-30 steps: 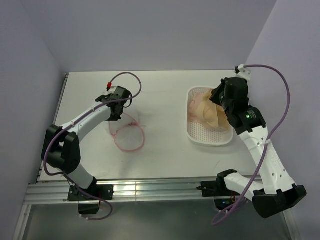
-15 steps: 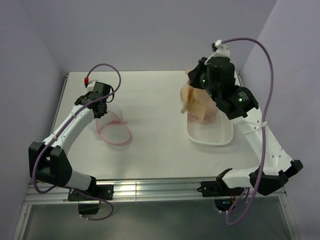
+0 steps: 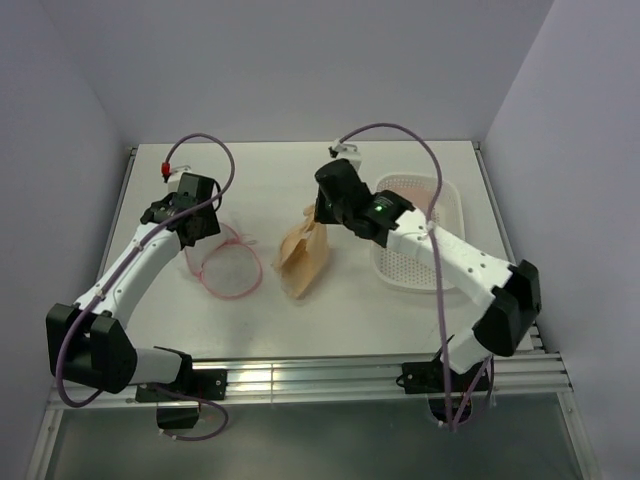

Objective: Place the bra in the laundry bag and zip it closed

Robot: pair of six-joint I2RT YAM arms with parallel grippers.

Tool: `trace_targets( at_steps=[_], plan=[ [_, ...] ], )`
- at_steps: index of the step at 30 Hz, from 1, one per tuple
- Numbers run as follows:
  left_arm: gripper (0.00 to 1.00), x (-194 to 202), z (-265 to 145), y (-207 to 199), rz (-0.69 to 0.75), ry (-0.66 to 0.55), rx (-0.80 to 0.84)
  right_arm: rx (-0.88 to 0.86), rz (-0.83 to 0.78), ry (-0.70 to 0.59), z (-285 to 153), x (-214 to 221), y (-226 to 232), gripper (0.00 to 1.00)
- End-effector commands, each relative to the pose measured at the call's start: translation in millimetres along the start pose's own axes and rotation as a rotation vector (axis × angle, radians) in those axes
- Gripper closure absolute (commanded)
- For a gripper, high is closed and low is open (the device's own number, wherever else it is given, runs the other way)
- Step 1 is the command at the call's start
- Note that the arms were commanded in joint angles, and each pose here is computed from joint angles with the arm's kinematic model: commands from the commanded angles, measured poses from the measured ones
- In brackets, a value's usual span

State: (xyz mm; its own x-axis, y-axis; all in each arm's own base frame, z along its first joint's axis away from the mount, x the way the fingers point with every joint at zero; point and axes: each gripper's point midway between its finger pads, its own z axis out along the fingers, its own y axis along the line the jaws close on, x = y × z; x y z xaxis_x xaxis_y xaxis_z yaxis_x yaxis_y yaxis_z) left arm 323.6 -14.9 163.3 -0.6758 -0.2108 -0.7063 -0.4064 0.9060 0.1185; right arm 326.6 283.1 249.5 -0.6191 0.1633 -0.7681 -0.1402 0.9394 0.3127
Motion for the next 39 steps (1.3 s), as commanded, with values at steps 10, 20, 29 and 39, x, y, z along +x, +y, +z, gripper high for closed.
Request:
trace_targets(
  at_steps=[10,20,29,39],
  plan=[
    [0.05,-27,-35,-1,-0.097,-0.118,0.116,0.050,0.020,0.074,74,44,2,0.36],
    [0.02,-29,-111,-57,0.022,-0.228,0.290,0.134,0.091,0.017,42,47,-38,0.16],
    [0.03,55,-120,-159,0.255,-0.156,0.393,0.164,0.235,0.083,44,88,-111,0.15],
    [0.02,105,-95,-218,0.396,-0.132,0.311,0.190,0.295,0.149,58,118,-148,0.19]
  ],
)
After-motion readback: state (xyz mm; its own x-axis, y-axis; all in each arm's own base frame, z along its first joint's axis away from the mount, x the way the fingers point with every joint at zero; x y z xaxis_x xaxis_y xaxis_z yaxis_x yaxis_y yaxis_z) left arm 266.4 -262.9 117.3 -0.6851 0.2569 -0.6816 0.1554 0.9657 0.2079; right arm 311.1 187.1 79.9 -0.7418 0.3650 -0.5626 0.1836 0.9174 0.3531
